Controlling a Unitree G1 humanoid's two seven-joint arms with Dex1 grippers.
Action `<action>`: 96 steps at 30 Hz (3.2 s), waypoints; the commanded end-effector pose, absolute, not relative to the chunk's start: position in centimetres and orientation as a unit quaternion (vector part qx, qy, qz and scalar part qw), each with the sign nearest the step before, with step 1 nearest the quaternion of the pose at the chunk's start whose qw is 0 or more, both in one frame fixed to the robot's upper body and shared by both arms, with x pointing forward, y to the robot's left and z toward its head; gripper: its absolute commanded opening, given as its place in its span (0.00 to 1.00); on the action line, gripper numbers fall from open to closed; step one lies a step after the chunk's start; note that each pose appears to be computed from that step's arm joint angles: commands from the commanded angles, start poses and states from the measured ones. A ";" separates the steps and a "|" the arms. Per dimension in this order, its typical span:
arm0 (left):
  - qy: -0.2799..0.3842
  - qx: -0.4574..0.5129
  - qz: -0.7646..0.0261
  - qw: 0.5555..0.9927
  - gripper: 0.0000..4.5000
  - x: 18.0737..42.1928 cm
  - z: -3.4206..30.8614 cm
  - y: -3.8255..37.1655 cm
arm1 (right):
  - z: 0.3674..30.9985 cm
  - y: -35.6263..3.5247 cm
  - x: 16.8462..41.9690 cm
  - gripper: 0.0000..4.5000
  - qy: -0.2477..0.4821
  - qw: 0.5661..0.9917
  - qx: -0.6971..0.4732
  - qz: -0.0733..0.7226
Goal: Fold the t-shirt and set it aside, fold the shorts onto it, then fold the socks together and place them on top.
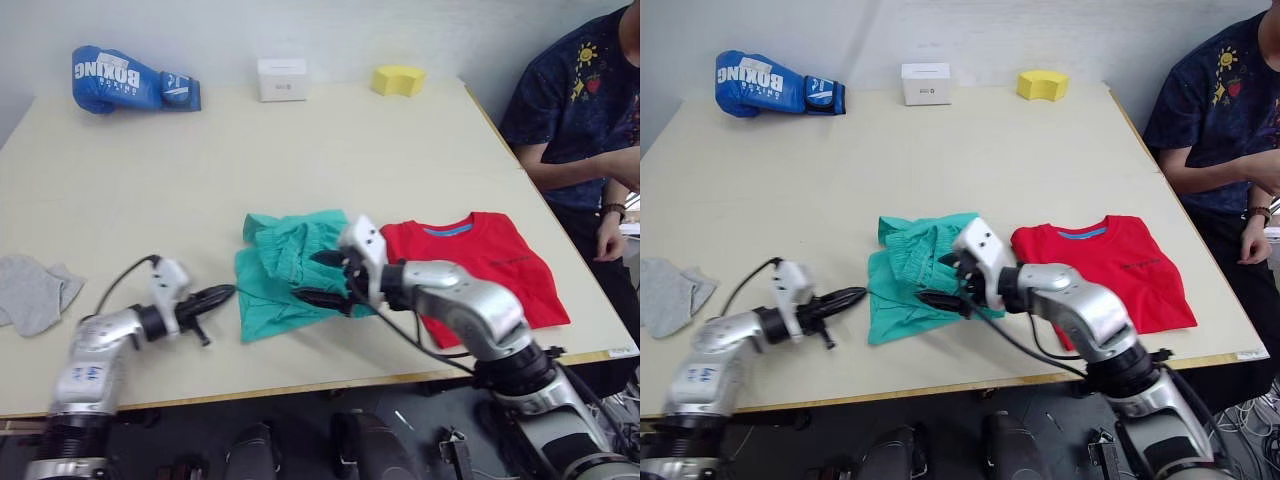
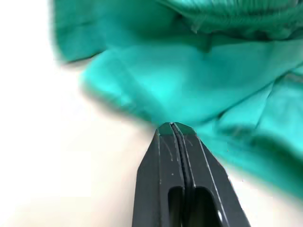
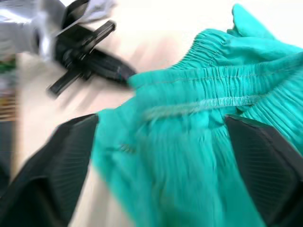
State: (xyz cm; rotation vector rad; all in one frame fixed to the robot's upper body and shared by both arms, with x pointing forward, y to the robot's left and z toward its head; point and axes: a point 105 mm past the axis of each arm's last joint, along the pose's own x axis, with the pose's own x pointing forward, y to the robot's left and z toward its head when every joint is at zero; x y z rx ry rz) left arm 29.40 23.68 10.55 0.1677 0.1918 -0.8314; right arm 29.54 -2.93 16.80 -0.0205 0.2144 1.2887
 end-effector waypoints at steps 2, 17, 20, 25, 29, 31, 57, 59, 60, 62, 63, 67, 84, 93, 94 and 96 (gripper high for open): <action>0.081 0.050 -0.482 0.871 0.00 28.2 13.3 23.4 | 20.3 -5.5 27.6 0.99 0.076 0.739 0.049 0.668; 0.029 0.071 -0.513 0.855 0.00 34.5 15.0 9.7 | 16.9 -6.0 37.8 0.01 -0.037 0.786 -0.121 0.605; 0.078 0.098 -0.506 0.854 0.00 33.9 12.4 10.0 | 16.1 -4.5 37.7 0.01 -0.027 0.761 -0.125 0.636; 0.111 0.102 -0.473 0.868 0.00 32.6 10.4 11.4 | 13.9 -3.4 37.6 0.01 -0.008 0.741 -0.153 0.654; 0.133 0.094 -0.461 0.873 0.00 31.3 8.9 11.8 | 14.6 -3.3 39.8 0.01 -0.034 0.792 -0.149 0.591; 0.148 0.100 -0.452 0.874 0.00 31.2 8.2 12.0 | 14.4 -3.9 41.0 0.01 -0.035 0.823 -0.159 0.545; 0.036 0.051 -0.445 0.893 0.00 35.9 12.4 10.1 | 9.7 -6.9 32.3 0.01 -0.035 0.769 -0.144 0.622; 0.050 0.067 -0.434 0.897 0.00 36.3 11.7 10.2 | 8.9 -7.0 30.3 0.01 -0.027 0.741 -0.181 0.646; 0.054 0.069 -0.431 0.898 0.00 36.4 11.5 10.2 | 8.7 -7.0 29.6 0.01 -0.024 0.730 -0.195 0.654; 0.053 0.071 -0.431 0.898 0.00 36.3 11.5 10.2 | 9.1 -7.5 27.8 0.01 -0.032 0.709 -0.209 0.673; 0.053 0.072 -0.431 0.898 0.00 36.3 11.5 10.2 | 9.4 -7.6 27.3 0.01 -0.035 0.707 -0.206 0.675; 0.046 0.079 -0.442 0.892 0.00 35.4 11.5 10.7 | 12.4 -9.1 27.5 0.01 -0.001 0.756 -0.109 0.645; 0.022 0.085 -0.482 0.872 0.00 33.6 11.1 12.0 | 12.4 -9.9 33.9 1.00 0.368 0.775 0.223 0.463; 0.035 0.057 -0.465 0.883 0.00 33.1 10.1 12.3 | 12.8 -4.2 35.6 0.91 0.377 0.757 0.232 0.480; 0.037 0.052 -0.458 0.886 0.00 33.1 10.0 12.6 | 13.2 -3.6 35.8 0.86 0.375 0.755 0.238 0.483; 0.038 0.054 -0.453 0.889 0.00 33.1 10.0 12.9 | 14.0 -2.8 35.5 0.72 0.372 0.746 0.239 0.497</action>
